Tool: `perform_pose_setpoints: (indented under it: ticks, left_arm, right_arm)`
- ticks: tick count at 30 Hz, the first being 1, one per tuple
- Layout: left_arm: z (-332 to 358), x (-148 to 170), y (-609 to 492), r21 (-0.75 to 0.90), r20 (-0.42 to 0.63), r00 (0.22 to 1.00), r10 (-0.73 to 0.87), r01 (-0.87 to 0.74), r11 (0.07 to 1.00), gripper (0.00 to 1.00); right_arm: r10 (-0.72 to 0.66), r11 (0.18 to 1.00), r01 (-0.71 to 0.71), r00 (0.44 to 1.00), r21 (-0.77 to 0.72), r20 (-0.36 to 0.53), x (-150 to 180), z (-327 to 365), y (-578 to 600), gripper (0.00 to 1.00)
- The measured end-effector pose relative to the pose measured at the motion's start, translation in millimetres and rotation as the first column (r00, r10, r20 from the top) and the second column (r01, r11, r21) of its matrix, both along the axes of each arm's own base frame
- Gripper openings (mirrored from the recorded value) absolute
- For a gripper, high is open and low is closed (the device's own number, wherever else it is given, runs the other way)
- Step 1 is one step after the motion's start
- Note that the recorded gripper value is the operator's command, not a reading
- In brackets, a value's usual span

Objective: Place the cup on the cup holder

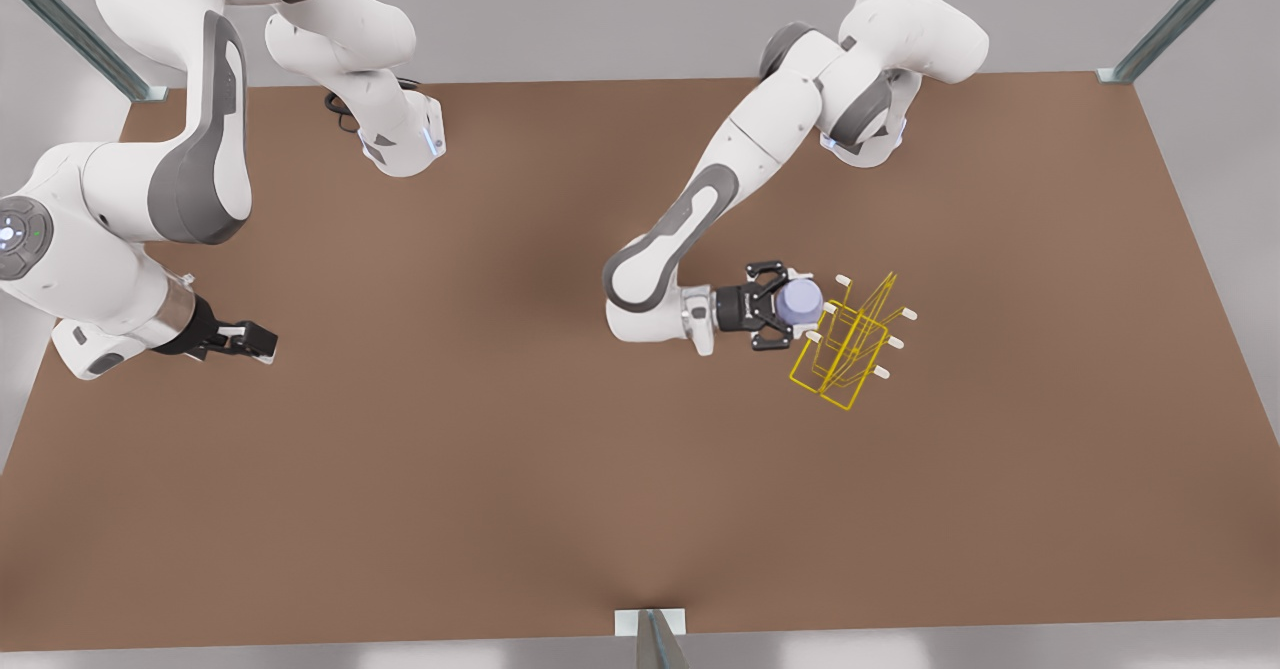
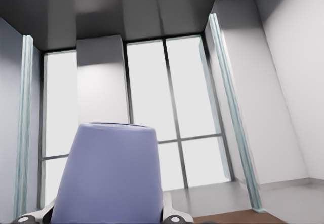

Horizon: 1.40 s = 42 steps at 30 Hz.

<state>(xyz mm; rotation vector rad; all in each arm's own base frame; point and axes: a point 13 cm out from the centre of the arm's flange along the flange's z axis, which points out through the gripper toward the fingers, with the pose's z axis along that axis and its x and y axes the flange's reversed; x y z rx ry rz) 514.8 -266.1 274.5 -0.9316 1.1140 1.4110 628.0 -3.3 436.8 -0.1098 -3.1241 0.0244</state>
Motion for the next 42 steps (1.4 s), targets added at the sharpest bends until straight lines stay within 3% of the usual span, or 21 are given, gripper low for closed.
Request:
perform_pose_setpoints:
  ticks: [22, 42]
  left_arm:
    - [-81.6, 13.5, 11.8, -0.166, -0.087, 0.996, -0.036, 0.021, 0.986, 0.87]
    - [-95.7, 31.3, 20.7, -0.236, -0.016, 0.998, -0.062, 0.056, 0.970, 0.87]
  right_arm:
    - [-0.002, 1.000, 0.002, 0.999, 0.003, -0.035, 0.3, -17.9, 3.5, 1.00]
    - [-0.006, 1.000, 0.006, 0.999, 0.003, -0.034, 1.2, -19.0, 1.4, 1.00]
